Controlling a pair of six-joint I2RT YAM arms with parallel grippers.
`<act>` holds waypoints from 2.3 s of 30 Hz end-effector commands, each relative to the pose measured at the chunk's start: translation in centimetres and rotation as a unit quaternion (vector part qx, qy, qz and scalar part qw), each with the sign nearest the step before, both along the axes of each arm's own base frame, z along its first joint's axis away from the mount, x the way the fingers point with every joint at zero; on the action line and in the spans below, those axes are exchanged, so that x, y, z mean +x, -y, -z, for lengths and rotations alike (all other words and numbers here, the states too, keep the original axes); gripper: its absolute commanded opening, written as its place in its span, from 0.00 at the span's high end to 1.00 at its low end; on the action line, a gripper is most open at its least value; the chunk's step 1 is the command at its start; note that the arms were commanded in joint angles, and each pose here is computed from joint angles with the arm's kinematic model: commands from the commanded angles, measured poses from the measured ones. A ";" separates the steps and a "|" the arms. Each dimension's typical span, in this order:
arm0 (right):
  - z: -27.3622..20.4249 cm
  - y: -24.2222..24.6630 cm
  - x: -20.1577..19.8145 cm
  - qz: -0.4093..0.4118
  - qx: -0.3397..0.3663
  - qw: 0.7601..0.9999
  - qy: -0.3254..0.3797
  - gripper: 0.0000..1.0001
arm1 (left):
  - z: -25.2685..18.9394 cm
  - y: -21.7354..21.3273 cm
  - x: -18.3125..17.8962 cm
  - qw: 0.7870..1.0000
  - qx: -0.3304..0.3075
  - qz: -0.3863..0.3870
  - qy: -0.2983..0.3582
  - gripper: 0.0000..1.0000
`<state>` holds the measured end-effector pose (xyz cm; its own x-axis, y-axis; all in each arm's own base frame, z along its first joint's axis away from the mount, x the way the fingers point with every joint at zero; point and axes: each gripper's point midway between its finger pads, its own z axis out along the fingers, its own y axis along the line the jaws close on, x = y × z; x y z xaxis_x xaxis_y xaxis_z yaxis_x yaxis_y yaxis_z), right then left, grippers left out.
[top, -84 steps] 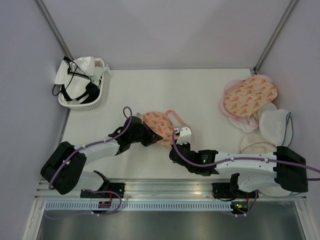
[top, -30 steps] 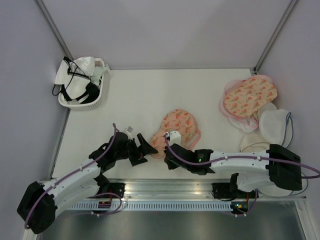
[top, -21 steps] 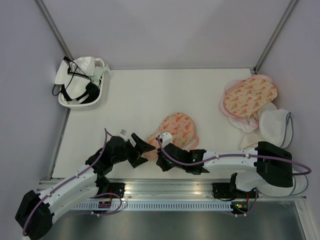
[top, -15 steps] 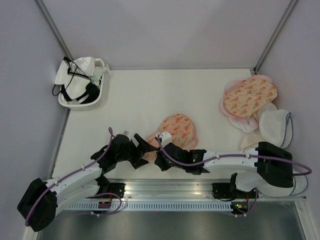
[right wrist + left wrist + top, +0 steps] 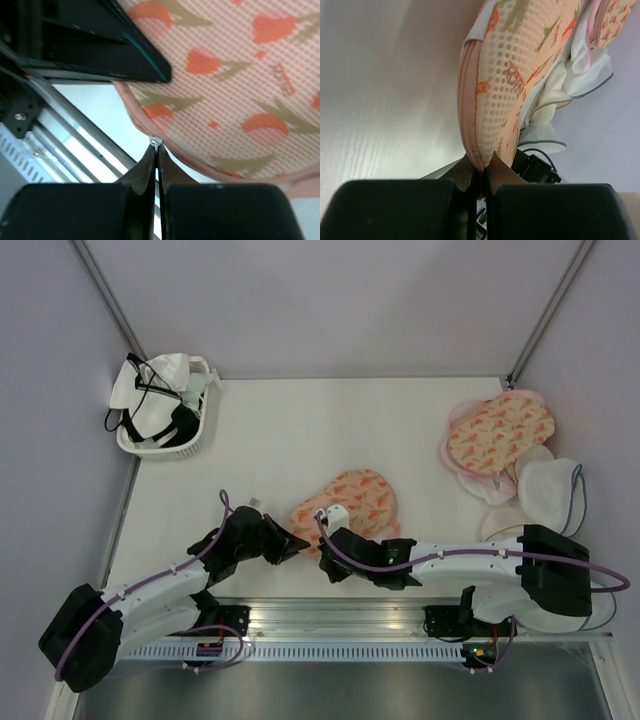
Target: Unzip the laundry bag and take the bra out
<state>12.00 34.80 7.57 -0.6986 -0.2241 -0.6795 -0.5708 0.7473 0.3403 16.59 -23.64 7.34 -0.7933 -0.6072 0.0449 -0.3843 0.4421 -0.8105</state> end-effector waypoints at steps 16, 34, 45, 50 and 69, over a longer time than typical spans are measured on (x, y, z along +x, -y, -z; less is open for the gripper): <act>2.1 17.6 7.0 0.301 -0.229 0.925 0.041 1.00 | -3.4 -0.2 3.5 0.964 0.078 0.210 0.143 0.98; 1.9 15.2 7.7 0.260 -0.169 0.950 0.019 1.00 | 0.3 3.3 19.2 0.954 0.160 0.218 0.129 0.20; 1.7 6.3 7.2 0.138 -0.052 0.988 -0.037 1.00 | 0.9 -0.2 9.4 0.983 0.155 0.076 0.059 0.09; 0.5 3.1 7.1 0.093 -0.002 0.995 -0.046 1.00 | -1.1 3.0 5.4 0.993 0.037 0.087 0.074 0.06; -1.2 1.9 6.2 0.052 0.011 0.998 -0.031 1.00 | -0.2 7.1 5.2 0.992 -0.018 0.071 0.103 0.61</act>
